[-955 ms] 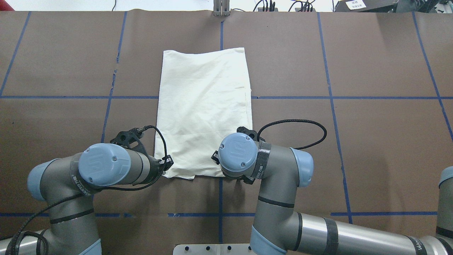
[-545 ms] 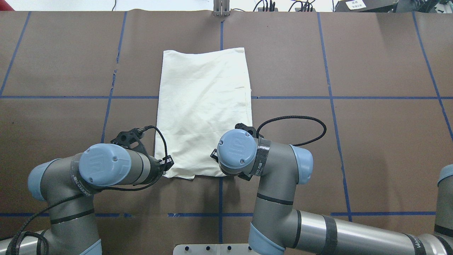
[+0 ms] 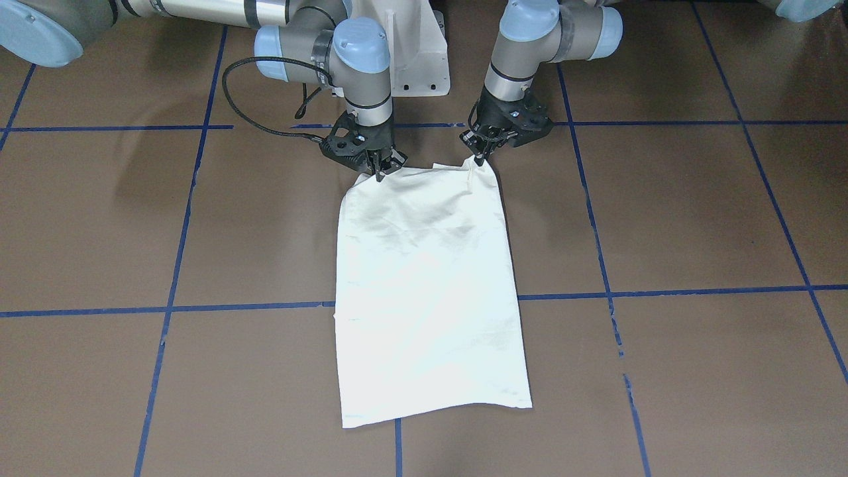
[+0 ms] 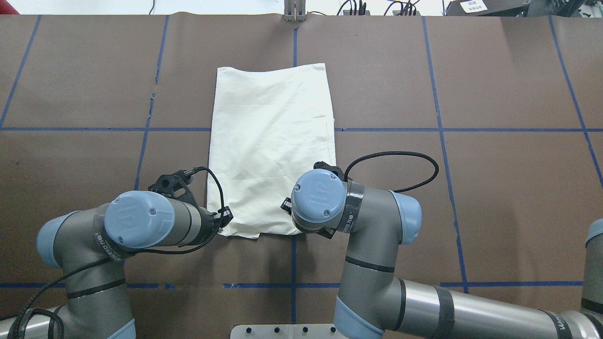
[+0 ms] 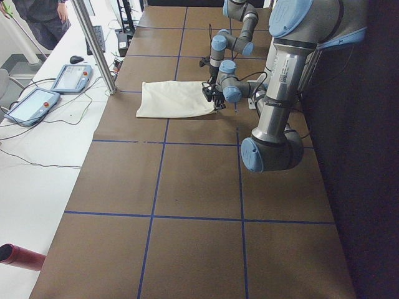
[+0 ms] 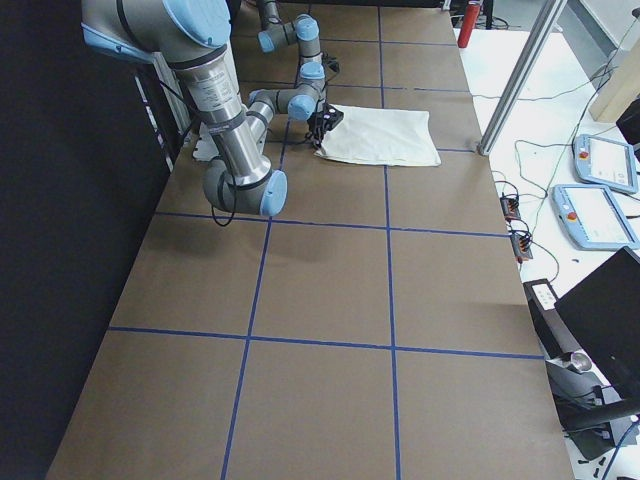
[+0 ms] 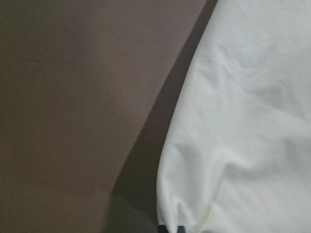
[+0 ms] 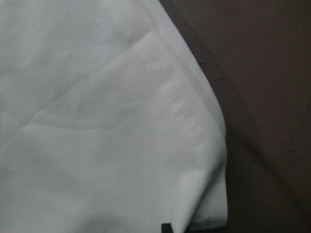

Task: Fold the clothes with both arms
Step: 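Lift the near edge with both grippers and fold it toward the far edge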

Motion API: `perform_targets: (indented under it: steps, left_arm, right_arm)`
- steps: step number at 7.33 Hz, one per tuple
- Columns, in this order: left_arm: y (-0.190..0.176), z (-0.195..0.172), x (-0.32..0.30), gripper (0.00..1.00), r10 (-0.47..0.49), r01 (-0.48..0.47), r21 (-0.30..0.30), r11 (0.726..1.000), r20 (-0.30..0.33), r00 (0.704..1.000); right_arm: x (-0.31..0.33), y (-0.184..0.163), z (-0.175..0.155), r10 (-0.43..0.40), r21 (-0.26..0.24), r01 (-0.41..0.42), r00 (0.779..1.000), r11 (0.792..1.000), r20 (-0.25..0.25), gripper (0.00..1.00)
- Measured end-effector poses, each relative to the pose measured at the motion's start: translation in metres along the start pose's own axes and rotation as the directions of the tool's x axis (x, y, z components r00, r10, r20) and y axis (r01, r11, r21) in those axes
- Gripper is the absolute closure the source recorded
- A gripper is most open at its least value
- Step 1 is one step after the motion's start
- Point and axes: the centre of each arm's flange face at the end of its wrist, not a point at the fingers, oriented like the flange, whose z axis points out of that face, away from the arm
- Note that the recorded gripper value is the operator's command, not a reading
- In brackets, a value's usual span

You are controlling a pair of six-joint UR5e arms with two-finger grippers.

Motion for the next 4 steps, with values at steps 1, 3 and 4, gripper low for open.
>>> perform_targets:
  steps: [1, 3, 4]
  left_arm:
    - [0.004, -0.010, 0.002, 1.00, 0.005, -0.005, -0.008, 1.000, -0.020, 1.000]
    - [0.046, -0.034, 0.003, 1.00, 0.045, -0.049, -0.074, 0.996, -0.062, 0.997]
    - [0.077, -0.043, 0.000, 1.00, 0.069, -0.078, -0.121, 0.990, -0.076, 0.995]
  right_arm:
    - [0.017, 0.001, -0.010, -0.021, -0.014, 0.021, 1.000, 1.000, 0.013, 1.00]
    - [0.067, 0.023, -0.040, -0.076, -0.067, 0.079, 0.996, 0.995, 0.049, 1.00]
    - [0.083, 0.038, -0.054, -0.100, -0.095, 0.106, 0.993, 0.990, 0.066, 1.00]
